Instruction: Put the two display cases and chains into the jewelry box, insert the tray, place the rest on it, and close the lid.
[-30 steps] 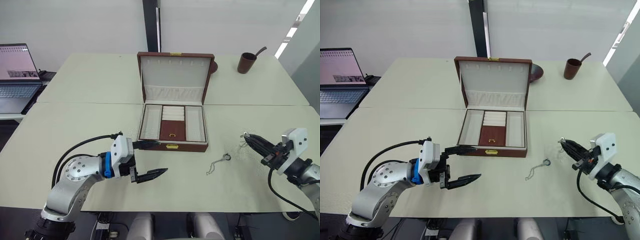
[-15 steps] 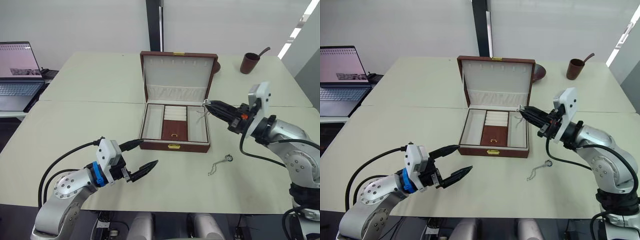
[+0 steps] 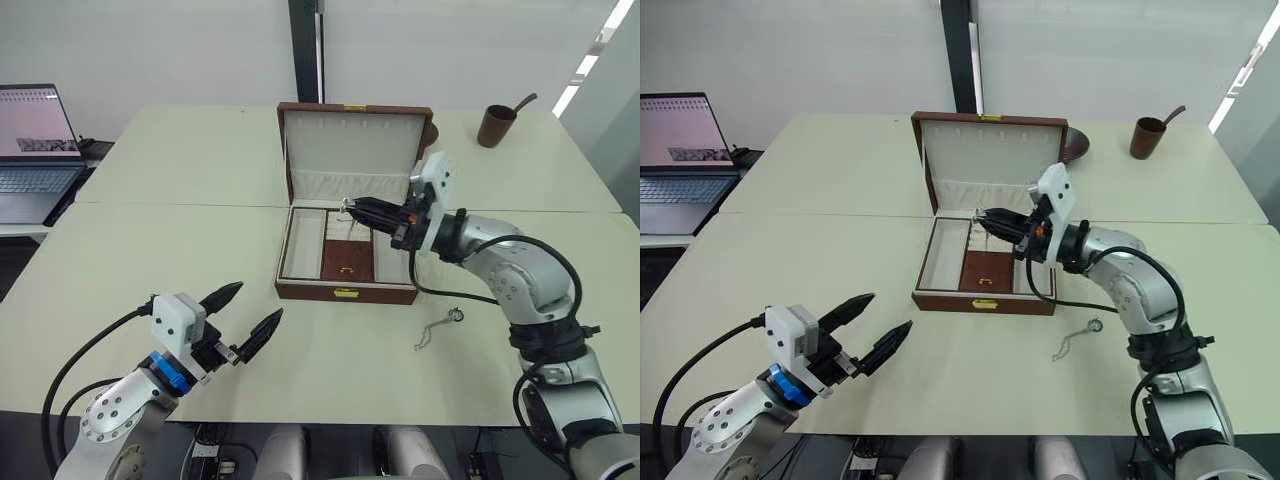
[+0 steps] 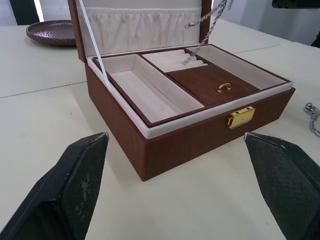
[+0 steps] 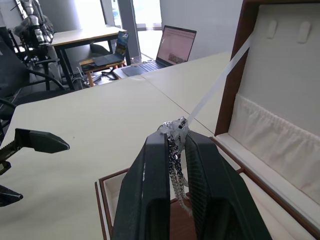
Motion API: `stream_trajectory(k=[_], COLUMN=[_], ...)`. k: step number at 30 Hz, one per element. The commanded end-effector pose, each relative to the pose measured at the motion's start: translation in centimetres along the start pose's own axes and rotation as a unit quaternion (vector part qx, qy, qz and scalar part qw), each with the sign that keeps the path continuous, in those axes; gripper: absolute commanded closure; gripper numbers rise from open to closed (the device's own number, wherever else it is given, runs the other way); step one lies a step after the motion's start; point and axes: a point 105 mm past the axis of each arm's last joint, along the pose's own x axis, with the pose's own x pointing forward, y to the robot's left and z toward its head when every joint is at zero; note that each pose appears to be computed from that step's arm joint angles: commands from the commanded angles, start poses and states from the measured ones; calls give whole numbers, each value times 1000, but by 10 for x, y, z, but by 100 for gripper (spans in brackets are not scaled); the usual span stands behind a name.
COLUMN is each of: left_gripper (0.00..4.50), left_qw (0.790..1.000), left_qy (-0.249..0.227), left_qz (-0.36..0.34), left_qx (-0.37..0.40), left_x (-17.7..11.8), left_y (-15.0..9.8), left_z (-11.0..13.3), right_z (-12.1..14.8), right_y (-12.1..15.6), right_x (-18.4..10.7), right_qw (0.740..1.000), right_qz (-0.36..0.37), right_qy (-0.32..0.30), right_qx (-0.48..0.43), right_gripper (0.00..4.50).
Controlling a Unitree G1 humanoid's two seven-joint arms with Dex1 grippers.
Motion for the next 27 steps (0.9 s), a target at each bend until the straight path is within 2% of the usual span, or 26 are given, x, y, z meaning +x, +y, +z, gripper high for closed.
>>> stream_trajectory(k=[1,11,27], left_gripper=[0,0,0], left_qw=[1000,999,999], left_qy=[-23,-28,-24], left_qz=[10,22,31], left_qx=[15,9,3], left_x=[0,-4,-10], left_y=[1,-4,-7], left_z=[10,6,1], right_z=[13,4,4], right_y=[0,2,14], right_x=[10,46,58], right_qw=[999,999,998], right_qz=[13,29,50], right_qy=[-21,-19,-24], right_qx=[-27,-37,-28], right_gripper=[427,427,427])
